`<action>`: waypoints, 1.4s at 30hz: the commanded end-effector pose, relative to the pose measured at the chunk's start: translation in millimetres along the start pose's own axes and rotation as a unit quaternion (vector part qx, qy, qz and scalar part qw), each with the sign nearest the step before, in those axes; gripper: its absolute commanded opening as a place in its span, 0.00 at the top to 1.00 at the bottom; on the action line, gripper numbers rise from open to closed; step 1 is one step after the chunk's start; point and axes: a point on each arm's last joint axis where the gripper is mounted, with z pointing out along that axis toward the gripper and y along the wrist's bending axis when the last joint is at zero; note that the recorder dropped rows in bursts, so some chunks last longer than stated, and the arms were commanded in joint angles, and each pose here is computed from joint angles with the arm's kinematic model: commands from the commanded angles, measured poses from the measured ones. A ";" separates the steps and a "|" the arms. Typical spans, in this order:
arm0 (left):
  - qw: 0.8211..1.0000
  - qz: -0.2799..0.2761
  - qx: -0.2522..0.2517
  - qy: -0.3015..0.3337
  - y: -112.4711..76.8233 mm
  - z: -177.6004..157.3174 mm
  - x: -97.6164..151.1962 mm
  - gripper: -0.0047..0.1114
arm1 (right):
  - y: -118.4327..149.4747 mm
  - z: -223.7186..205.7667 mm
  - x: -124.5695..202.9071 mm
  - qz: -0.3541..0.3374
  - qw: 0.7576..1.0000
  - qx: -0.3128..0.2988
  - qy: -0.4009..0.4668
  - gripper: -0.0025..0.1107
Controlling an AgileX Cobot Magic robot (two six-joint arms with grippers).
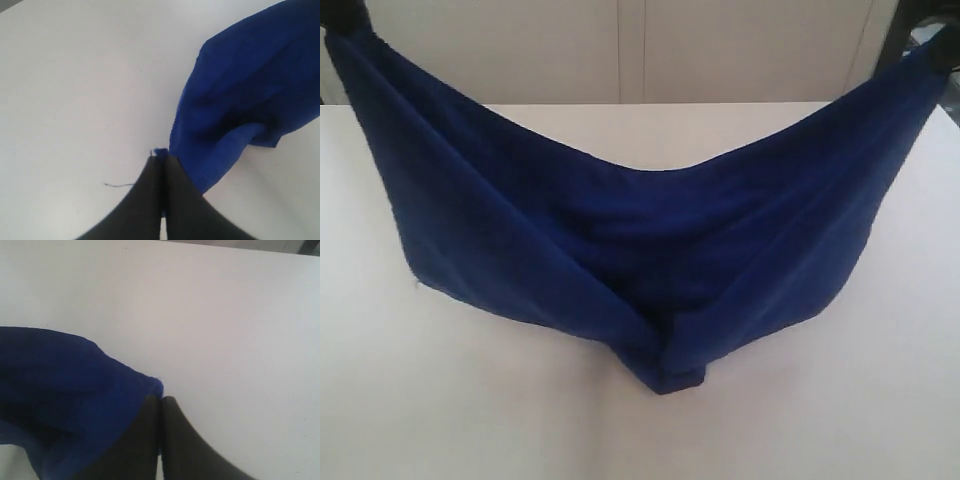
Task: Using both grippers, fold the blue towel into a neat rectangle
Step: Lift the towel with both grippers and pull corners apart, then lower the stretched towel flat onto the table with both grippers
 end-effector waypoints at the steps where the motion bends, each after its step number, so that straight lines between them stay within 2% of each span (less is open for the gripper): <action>1: 0.999 -0.011 -0.027 0.024 -14.6 -26.8 30.1 0.96 | -2.1 -35.1 9.9 -0.005 1.000 0.008 -0.020 0.98; 8: 0.999 -0.019 -0.044 -0.005 -43.6 -63.4 69.6 0.96 | -4.7 -85.6 35.5 -0.004 0.999 0.007 -0.035 0.98; 12: 0.993 -0.038 -0.099 -0.042 -57.3 -94.3 94.5 0.96 | -7.0 -115.8 55.9 -0.003 0.999 0.008 -0.046 0.98; 14: 0.984 -0.058 -0.153 -0.072 -64.8 -118.3 113.1 0.96 | -9.9 -132.5 64.5 0.004 0.997 0.017 -0.076 0.98; 16: 0.974 -0.078 -0.189 -0.097 -70.3 -134.8 127.6 0.96 | -17.1 -138.6 67.0 0.027 0.994 0.052 -0.091 0.98; 18: 0.970 -0.113 -0.193 -0.094 -68.9 -131.0 132.2 0.96 | -25.4 -130.2 64.0 0.052 0.990 0.099 -0.083 0.98; 20: 0.975 -0.136 -0.170 -0.030 -58.1 -95.4 135.6 0.96 | -25.7 -95.0 57.6 0.054 0.991 0.109 -0.053 0.98; 21: 0.976 -0.156 -0.152 0.007 -46.1 -58.3 136.5 0.96 | -24.5 -60.9 53.7 0.048 0.993 0.108 -0.028 0.98; 23: 0.974 -0.183 -0.131 0.026 -25.6 5.4 137.7 0.96 | -22.5 0.8 52.6 0.041 0.994 0.103 0.006 0.98; 26: 0.963 -0.229 -0.142 0.018 7.0 93.5 145.1 0.96 | -24.8 88.9 58.3 0.049 0.991 0.118 0.030 0.98; 27: 0.962 -0.228 -0.151 -0.006 17.4 117.0 144.4 0.96 | -25.7 115.6 59.4 0.050 0.990 0.124 0.042 0.98; 30: 0.959 -0.229 -0.163 -0.024 40.6 170.3 143.0 0.96 | -27.8 168.0 62.0 0.051 0.989 0.133 0.043 0.98; 34: 0.956 -0.230 -0.176 -0.047 56.1 200.5 144.4 0.96 | -36.6 195.8 72.5 0.078 0.983 0.150 0.065 0.98; 37: 0.951 -0.243 -0.185 -0.052 66.6 218.2 150.1 0.96 | -40.7 211.5 77.3 0.085 0.984 0.140 0.069 0.98; 42: 0.949 -0.242 -0.192 -0.068 77.3 236.6 147.6 0.96 | -48.1 226.1 68.5 0.093 0.983 0.143 0.065 0.98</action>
